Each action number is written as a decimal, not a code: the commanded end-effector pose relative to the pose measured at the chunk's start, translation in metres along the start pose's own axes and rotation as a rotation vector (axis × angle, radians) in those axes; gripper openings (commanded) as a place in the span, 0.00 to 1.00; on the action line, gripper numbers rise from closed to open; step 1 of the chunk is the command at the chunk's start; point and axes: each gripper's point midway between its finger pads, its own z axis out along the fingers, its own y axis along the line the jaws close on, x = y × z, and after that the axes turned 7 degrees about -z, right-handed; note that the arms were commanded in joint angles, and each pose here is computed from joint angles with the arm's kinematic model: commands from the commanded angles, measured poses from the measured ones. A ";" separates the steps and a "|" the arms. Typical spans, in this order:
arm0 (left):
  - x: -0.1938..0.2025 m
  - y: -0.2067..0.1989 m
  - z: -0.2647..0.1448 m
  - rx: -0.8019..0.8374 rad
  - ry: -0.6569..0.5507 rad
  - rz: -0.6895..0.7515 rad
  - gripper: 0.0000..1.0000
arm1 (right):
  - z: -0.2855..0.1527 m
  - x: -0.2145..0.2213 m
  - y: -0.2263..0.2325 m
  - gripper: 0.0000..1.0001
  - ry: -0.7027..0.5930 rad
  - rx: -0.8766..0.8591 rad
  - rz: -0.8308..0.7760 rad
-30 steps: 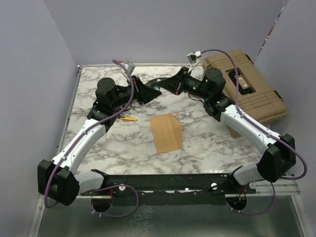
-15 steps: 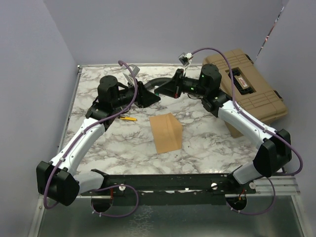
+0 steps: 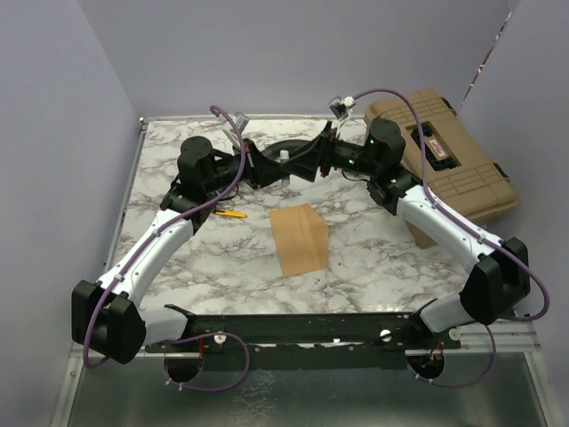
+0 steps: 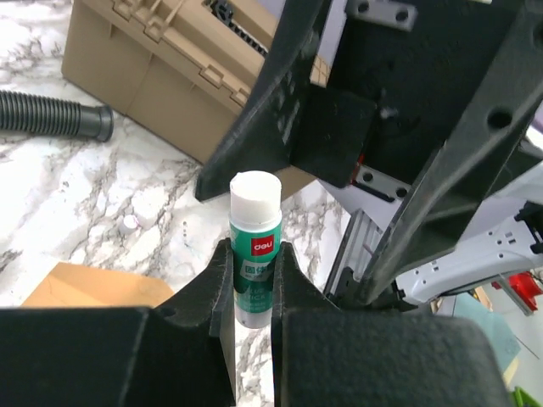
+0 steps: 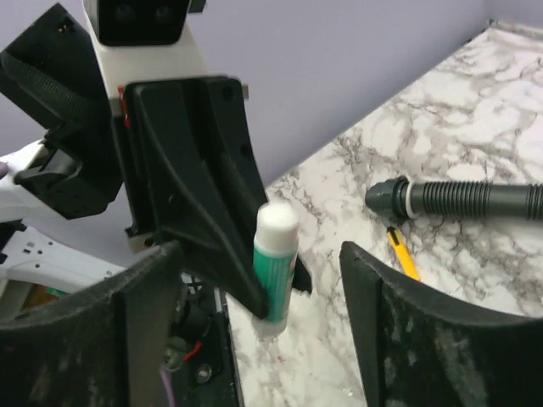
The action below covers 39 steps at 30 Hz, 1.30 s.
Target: Place the letter into the envelope and seal it
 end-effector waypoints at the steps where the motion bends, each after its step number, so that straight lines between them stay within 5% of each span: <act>1: -0.026 -0.010 0.002 0.027 -0.097 0.042 0.00 | -0.018 -0.023 0.015 0.84 -0.145 0.051 -0.039; 10: -0.075 -0.040 0.001 0.079 -0.268 0.041 0.00 | -0.033 -0.037 0.028 0.88 -0.294 0.045 0.076; 19: -0.108 -0.054 -0.009 0.110 -0.446 -0.074 0.00 | -0.014 -0.058 0.026 0.64 -0.330 -0.014 0.158; 29: -0.121 -0.043 -0.007 0.098 -0.525 -0.329 0.00 | -0.004 -0.071 -0.001 0.55 -0.317 0.129 0.027; 39: -0.125 -0.049 -0.007 0.110 -0.533 -0.314 0.00 | 0.012 -0.071 0.014 0.37 -0.249 0.021 0.085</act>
